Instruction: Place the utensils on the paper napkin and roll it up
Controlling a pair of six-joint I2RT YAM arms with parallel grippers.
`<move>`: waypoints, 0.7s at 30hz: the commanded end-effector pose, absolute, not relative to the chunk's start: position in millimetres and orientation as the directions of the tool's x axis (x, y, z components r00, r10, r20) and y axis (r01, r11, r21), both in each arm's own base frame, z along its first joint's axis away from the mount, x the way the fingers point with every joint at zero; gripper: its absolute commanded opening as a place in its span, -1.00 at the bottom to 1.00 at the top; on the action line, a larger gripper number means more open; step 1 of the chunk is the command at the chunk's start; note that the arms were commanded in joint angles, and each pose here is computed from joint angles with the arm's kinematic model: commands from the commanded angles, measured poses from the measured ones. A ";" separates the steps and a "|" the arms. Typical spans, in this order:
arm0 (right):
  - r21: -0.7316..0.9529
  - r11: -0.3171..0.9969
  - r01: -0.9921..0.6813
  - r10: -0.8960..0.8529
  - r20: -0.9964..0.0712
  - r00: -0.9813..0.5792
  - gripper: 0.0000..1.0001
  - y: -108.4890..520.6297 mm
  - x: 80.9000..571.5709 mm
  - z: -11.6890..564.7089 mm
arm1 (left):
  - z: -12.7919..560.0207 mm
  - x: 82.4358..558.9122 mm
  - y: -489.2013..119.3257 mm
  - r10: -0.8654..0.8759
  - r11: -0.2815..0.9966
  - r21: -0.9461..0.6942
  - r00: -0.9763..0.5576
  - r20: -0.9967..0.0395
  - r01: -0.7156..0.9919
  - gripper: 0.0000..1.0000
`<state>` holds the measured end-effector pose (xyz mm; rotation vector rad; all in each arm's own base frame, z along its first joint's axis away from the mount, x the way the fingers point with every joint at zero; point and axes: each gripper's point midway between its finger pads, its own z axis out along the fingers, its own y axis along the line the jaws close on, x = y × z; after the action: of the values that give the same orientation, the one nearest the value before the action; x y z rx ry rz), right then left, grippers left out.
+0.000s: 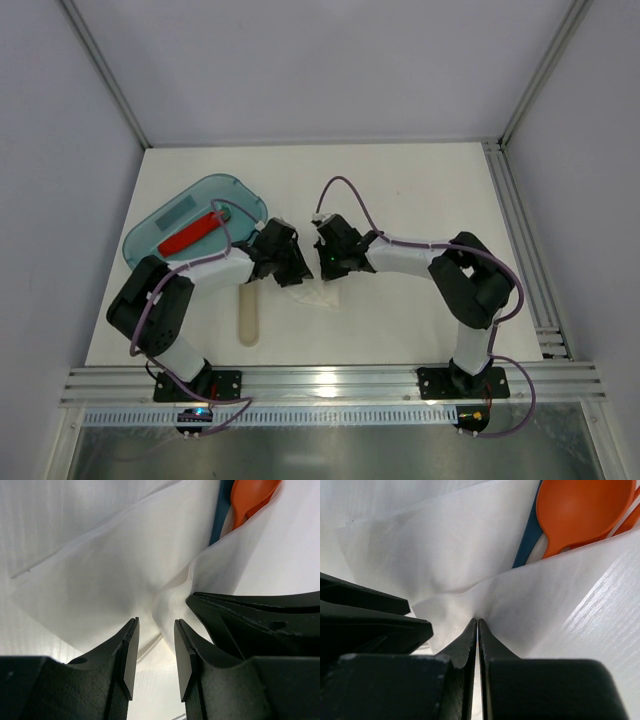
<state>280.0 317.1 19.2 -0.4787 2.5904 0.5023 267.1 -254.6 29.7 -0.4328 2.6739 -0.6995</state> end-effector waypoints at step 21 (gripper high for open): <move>0.247 0.879 -0.409 -0.254 -0.484 -0.837 -0.92 294.9 263.9 10.2 | 13.9 239.9 -219.0 -0.346 0.889 -0.413 -0.881 -0.323 -0.198 0.02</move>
<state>274.1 309.9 18.9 -0.4898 2.5555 0.5218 248.1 -218.5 26.1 -0.3902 2.6473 -0.5315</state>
